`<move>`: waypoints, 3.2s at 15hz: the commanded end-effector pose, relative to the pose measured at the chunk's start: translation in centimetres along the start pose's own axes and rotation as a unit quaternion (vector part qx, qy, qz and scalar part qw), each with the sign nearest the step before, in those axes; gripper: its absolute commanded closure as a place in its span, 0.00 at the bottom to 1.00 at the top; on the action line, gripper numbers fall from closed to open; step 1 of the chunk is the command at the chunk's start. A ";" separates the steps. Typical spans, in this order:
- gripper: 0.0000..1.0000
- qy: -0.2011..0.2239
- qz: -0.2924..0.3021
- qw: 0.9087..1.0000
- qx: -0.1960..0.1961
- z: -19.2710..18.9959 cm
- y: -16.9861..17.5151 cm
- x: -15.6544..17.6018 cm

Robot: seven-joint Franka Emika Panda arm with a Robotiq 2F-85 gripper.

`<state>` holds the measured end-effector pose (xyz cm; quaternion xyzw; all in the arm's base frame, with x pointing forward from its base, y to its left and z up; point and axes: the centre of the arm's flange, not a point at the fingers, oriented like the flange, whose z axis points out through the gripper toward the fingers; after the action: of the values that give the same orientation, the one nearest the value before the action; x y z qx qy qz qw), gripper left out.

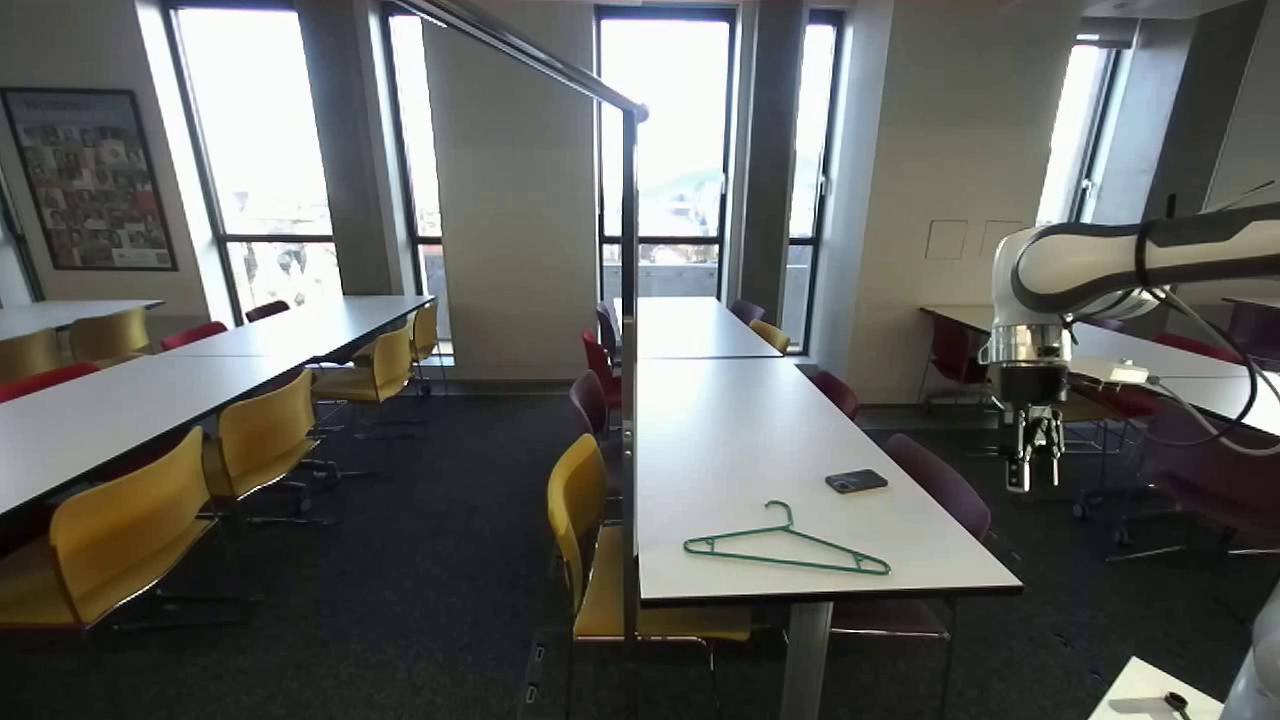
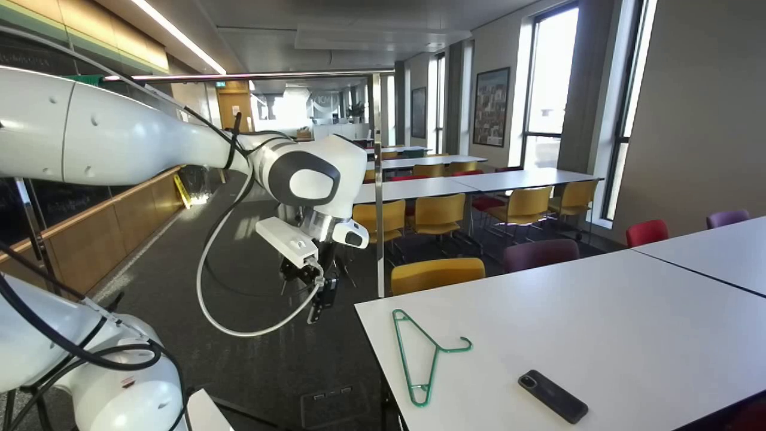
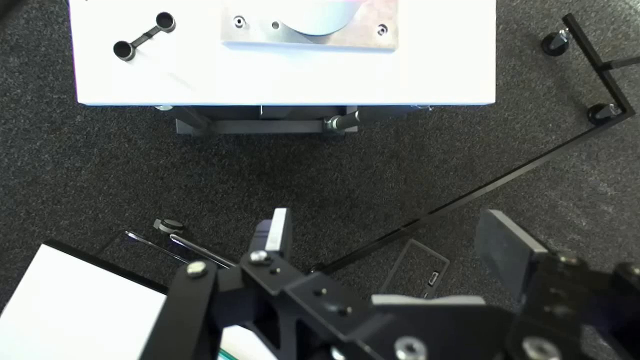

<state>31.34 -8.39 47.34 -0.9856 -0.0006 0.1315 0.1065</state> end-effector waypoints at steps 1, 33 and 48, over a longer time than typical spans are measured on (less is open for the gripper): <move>0.00 0.000 0.000 1.000 0.000 0.0 0.0 0.0; 0.00 0.199 -0.300 0.914 -0.184 -2.0 -4.4 13.7; 0.00 0.183 -0.400 0.881 -0.173 3.1 -3.6 22.1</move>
<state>51.97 -3.60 39.40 -0.9108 -0.3979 -0.1074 -0.0245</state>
